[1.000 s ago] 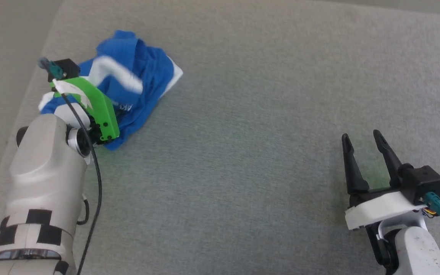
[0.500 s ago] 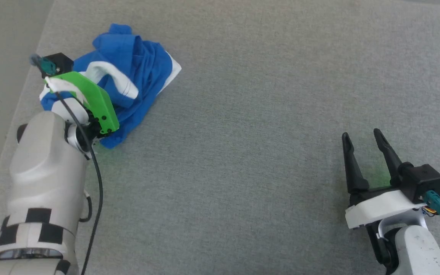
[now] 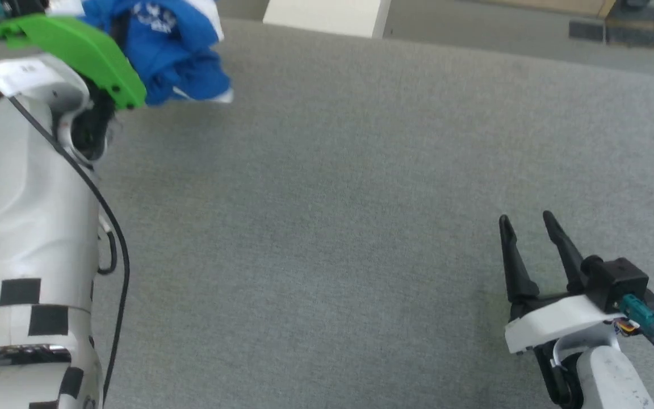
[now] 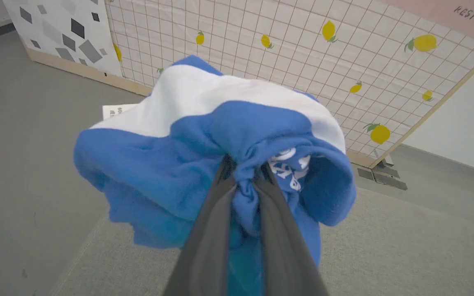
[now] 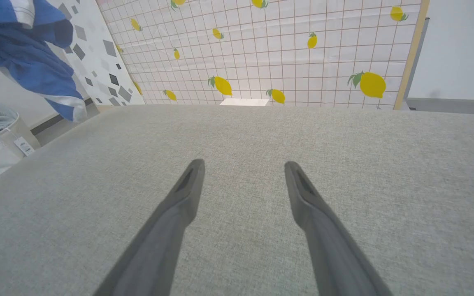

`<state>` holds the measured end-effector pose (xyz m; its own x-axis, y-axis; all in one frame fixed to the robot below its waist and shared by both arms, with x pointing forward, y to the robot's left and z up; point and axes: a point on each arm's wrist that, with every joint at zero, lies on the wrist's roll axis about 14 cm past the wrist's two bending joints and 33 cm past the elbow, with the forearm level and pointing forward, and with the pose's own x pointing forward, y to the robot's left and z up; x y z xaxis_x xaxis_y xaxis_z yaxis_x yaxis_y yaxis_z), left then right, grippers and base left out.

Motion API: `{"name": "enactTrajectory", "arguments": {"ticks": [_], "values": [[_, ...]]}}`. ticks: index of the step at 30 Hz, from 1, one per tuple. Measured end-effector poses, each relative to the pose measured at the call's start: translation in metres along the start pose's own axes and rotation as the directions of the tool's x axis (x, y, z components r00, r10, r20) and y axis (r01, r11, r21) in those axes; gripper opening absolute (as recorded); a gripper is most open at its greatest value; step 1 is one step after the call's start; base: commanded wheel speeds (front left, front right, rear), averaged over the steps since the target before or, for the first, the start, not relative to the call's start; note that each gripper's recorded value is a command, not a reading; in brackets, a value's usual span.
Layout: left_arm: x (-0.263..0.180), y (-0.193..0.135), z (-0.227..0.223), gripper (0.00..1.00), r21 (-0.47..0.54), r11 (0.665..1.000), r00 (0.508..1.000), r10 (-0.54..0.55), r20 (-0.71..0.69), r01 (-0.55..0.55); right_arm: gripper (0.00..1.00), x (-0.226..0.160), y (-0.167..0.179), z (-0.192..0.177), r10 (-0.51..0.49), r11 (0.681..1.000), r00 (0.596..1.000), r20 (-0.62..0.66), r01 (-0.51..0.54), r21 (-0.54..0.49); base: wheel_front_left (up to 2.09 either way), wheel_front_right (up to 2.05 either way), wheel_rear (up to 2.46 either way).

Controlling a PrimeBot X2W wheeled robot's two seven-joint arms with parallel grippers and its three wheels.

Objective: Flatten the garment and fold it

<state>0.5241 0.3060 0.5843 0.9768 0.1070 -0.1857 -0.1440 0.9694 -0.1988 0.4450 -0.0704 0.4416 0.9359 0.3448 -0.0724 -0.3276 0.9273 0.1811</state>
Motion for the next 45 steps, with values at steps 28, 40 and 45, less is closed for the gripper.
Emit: {"name": "enactTrajectory", "arguments": {"ticks": [28,40,45], "values": [[-0.059,-0.286,0.036,0.00,0.104,0.763,0.766,-0.642,0.014,0.638,1.00,-0.118,-0.093,0.047,-0.351,0.936,0.927,0.133,0.352,0.022,0.00,0.00,0.00],[-0.101,-0.326,-0.178,0.00,0.060,0.638,0.562,-0.626,-0.541,0.768,1.00,-0.167,-0.128,0.050,-0.494,0.868,0.856,0.148,0.495,0.034,0.00,0.00,0.00],[-0.131,-0.289,-0.267,0.00,-0.020,0.670,0.433,-0.502,-0.748,0.742,1.00,-0.167,-0.128,0.045,-0.500,0.866,0.856,0.132,0.498,0.045,0.00,0.00,0.00]]}}
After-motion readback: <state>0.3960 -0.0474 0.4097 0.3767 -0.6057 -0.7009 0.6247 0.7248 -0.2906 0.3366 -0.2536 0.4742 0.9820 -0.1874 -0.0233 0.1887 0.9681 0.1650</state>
